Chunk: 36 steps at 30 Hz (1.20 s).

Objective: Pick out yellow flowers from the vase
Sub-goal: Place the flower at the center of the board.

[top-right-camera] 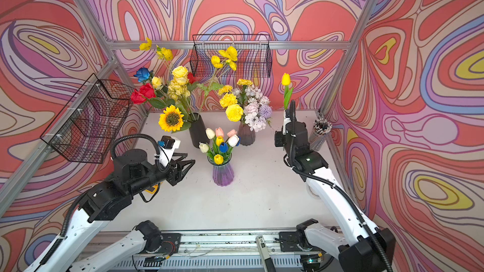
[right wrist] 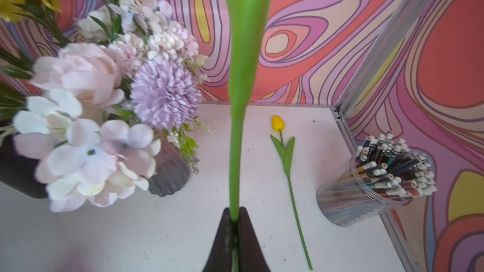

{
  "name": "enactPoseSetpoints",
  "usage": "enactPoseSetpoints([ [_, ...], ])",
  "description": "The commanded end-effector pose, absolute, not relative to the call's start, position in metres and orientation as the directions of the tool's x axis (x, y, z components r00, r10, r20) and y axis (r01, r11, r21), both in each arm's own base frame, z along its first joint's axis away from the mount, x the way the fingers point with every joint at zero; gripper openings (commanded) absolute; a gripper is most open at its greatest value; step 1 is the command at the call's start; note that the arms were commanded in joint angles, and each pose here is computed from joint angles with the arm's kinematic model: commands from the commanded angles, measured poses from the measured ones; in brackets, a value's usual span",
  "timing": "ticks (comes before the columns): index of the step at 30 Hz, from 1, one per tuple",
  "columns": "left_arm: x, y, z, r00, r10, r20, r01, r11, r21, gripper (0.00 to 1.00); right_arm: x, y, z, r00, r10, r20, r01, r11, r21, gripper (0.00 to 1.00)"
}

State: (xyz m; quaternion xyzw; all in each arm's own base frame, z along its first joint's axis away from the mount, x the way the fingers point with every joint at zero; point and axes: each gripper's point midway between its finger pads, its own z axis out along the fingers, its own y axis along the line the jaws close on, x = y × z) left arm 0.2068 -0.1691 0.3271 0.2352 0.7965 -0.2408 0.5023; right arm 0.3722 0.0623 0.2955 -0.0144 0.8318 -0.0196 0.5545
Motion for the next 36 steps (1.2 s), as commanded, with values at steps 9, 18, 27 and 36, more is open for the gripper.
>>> enactPoseSetpoints([
  [9,0.202,-0.158,0.314,-0.412,0.141,-0.9,0.584,0.799,-0.142,0.56,0.399,0.028,0.228,-0.583,-0.056,-0.811,0.046,0.994,-0.101,0.0],
  [18,0.202,-0.155,0.306,-0.416,0.156,-0.896,0.575,0.808,-0.126,0.63,0.416,0.024,0.183,-0.668,-0.066,-0.741,0.01,0.995,-0.097,0.0],
  [27,0.202,-0.153,0.306,-0.399,0.161,-0.903,0.577,0.809,-0.111,0.7,0.431,0.023,0.147,-0.742,-0.13,-0.658,-0.064,0.99,-0.123,0.0],
  [36,0.203,-0.151,0.298,-0.414,0.169,-0.894,0.566,0.818,-0.108,0.75,0.447,0.02,0.113,-0.809,-0.225,-0.543,-0.155,0.973,-0.171,0.0],
])
